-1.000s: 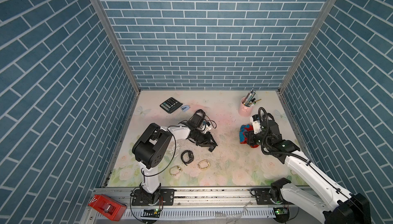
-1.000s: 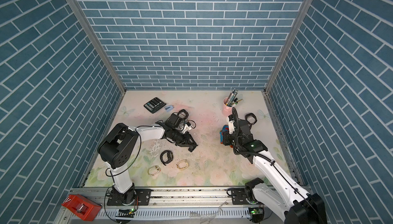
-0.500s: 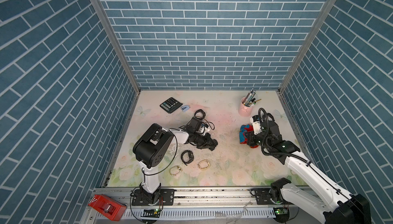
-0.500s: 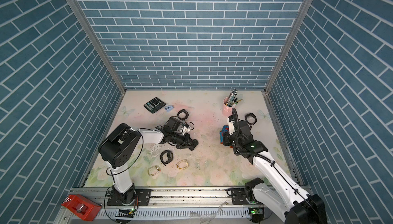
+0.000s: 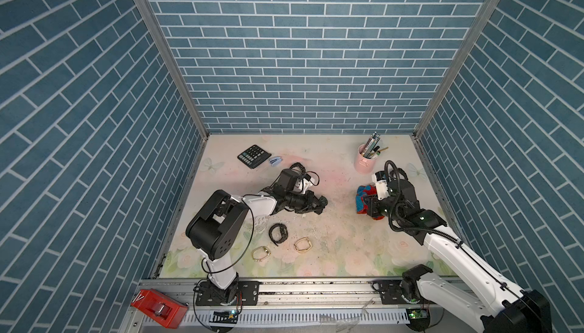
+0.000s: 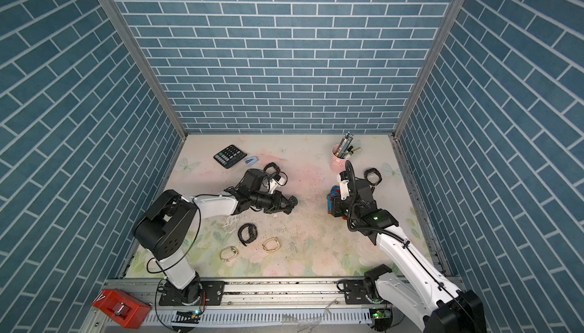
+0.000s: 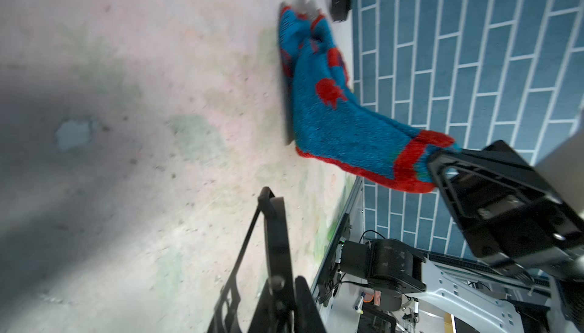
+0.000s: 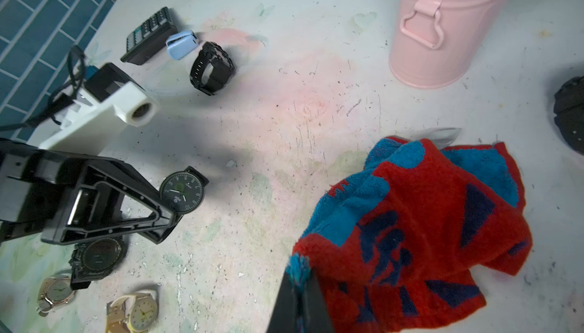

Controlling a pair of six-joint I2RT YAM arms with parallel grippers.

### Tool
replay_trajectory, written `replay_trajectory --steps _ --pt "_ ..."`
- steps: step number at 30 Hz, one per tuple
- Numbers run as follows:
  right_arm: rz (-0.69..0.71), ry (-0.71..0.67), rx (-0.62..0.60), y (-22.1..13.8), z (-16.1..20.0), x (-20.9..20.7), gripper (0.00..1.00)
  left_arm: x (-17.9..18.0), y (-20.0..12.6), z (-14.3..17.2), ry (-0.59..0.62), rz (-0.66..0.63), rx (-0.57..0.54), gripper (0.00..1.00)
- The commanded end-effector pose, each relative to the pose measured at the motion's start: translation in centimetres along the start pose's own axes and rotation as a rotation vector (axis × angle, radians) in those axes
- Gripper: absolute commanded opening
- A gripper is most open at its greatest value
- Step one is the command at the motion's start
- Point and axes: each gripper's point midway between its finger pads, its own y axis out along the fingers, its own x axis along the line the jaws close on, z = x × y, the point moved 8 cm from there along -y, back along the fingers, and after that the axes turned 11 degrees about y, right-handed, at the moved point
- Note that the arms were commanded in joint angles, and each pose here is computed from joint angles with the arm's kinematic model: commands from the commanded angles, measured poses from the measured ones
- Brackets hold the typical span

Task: Wipe the watch dial
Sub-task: Pick up the watch at the center of the board, then wipe the dirt from the watch dial.

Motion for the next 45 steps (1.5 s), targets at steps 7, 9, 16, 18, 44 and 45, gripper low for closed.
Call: replay_trajectory --steps 7,9,16,18,44,45 --pt "-0.278 -0.141 -0.23 -3.8 -2.8 3.5 0.0 -4.5 -2.2 -1.3 0.448 0.139 -0.253 0.08" --pt "-0.338 -0.152 -0.261 -4.1 -3.2 4.2 0.0 -4.8 -2.3 -1.1 0.539 0.141 -0.294 0.08" --pt "-0.556 -0.152 -0.253 -3.8 -3.7 6.2 0.0 -5.4 -1.7 -0.8 0.651 0.154 -0.317 0.08" --pt "-0.603 -0.151 -0.24 -3.6 -3.6 6.6 0.0 -5.7 -1.6 -0.6 0.677 0.161 -0.32 0.08" --pt "-0.734 -0.171 -0.082 0.0 -2.6 12.0 0.0 -11.6 -1.7 3.6 1.166 -0.047 -0.306 0.09" --pt "-0.731 -0.173 -0.079 0.1 -2.6 12.0 0.0 -11.6 -1.9 3.7 1.173 -0.048 -0.317 0.09"
